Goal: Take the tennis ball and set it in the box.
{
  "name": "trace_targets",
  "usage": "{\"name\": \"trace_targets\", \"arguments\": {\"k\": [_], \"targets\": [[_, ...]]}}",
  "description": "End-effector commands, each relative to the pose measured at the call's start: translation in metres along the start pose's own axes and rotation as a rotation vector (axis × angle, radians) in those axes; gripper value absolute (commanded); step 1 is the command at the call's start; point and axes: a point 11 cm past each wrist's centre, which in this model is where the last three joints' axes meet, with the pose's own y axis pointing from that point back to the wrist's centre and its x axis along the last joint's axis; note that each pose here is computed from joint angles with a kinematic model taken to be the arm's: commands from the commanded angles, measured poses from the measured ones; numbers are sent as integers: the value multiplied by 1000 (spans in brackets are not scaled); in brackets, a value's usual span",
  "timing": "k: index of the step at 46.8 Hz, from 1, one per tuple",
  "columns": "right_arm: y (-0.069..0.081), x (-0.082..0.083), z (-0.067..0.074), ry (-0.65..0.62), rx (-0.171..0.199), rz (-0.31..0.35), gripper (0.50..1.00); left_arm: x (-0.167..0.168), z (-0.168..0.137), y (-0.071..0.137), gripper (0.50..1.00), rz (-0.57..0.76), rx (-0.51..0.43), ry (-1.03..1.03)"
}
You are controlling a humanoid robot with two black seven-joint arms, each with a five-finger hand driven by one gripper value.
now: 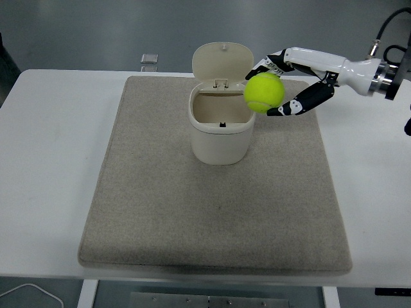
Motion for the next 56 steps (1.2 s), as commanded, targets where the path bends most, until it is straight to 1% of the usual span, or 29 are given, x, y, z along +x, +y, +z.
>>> {"name": "trace_targets", "arguments": {"k": [1, 5, 9, 14, 17, 19, 21, 24, 26, 29, 33, 37, 40, 47, 56], "targets": [[-8, -3, -2, -27, 3, 3, 603, 0, 0, 0, 992, -1, -1, 0], [-14, -7, -4, -36, 3, -1, 607, 0, 0, 0, 992, -1, -1, 0], [-17, -8, -4, -37, -1, -1, 611, 0, 0, 0, 992, -1, -1, 0], [-24, -13, -7, -43, 13, -10, 625, 0, 0, 0, 992, -1, -1, 0], [-27, -14, -8, -44, 16, -10, 625, 0, 0, 0, 992, -1, 1, -1], [-27, -14, -8, -40, 17, -1, 633, 0, 0, 0, 992, -1, 1, 0], [-29, -14, -7, -40, 8, 5, 641, 0, 0, 0, 992, -1, -1, 0], [-30, -14, -4, -35, -23, 11, 646, 0, 0, 0, 992, 1, 1, 0], [-30, -14, -3, -35, -39, 16, 668, 0, 0, 0, 992, -1, -1, 0], [-33, -15, -3, -32, -41, 20, 682, 0, 0, 0, 990, 1, 1, 0], [-33, -15, -3, -31, -40, 27, 709, 0, 0, 0, 992, -1, 1, 0], [-33, -15, -3, -31, -40, 27, 723, 0, 0, 0, 992, 1, -1, 0], [-33, -15, -3, -29, -40, 32, 754, 0, 0, 0, 992, -1, 1, 0], [-33, -15, -3, -29, -39, 32, 782, 0, 0, 0, 992, -1, -1, 0], [-34, -16, -3, -29, -40, 29, 791, 0, 0, 0, 990, -1, -1, 0]]}}
